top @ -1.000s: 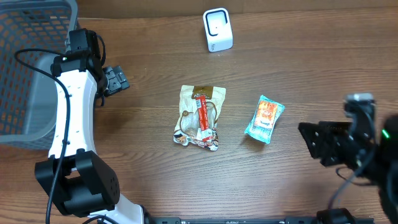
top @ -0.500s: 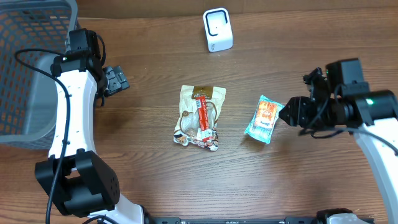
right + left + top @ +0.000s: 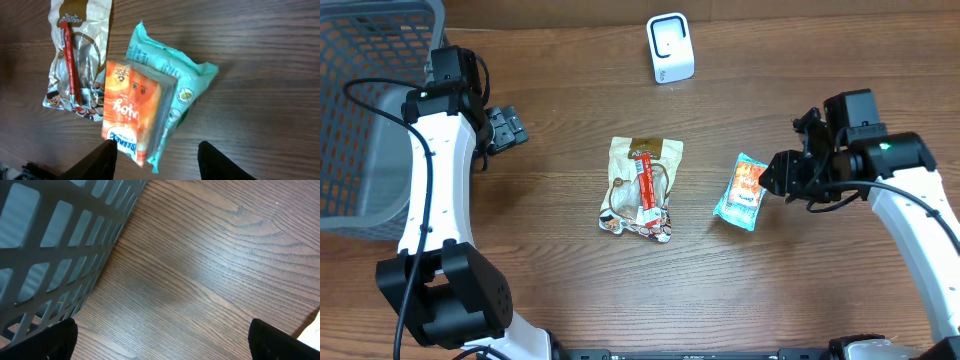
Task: Scan the item barcode
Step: 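Move the right gripper over the teal-and-orange packet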
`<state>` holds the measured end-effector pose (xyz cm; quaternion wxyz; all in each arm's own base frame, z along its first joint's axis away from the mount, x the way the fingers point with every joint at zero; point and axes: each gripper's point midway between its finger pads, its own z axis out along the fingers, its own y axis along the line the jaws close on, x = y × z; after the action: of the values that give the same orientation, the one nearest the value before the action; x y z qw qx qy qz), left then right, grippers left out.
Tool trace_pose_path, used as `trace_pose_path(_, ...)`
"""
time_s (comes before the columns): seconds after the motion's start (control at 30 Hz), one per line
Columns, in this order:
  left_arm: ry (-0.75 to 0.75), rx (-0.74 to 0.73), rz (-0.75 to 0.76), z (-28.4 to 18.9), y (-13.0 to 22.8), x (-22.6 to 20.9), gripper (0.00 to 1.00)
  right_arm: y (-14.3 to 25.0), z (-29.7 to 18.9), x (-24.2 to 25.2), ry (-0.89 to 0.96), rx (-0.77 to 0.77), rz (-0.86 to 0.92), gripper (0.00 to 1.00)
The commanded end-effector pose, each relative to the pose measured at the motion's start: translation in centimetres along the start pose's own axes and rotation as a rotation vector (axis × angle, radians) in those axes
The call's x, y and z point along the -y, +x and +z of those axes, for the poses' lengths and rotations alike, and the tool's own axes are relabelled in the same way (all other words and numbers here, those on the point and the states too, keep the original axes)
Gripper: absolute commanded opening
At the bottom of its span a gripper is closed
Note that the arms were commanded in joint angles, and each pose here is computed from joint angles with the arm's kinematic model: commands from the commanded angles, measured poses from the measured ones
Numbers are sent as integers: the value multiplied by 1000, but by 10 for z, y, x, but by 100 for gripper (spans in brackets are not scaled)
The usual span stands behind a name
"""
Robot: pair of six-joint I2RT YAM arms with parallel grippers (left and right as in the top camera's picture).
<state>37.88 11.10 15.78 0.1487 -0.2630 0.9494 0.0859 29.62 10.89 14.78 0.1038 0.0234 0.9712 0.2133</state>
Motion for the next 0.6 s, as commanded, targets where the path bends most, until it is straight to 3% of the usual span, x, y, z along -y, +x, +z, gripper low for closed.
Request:
trace_pose_path(0.0, 19, 36, 14, -14, -6, 2, 100, 2, 9, -6, -19, -5, -28, 54)
trace_pose_path(0.57, 19, 36, 14, -14, -6, 2, 100, 0, 25, -4, -12, 18, -49, 52)
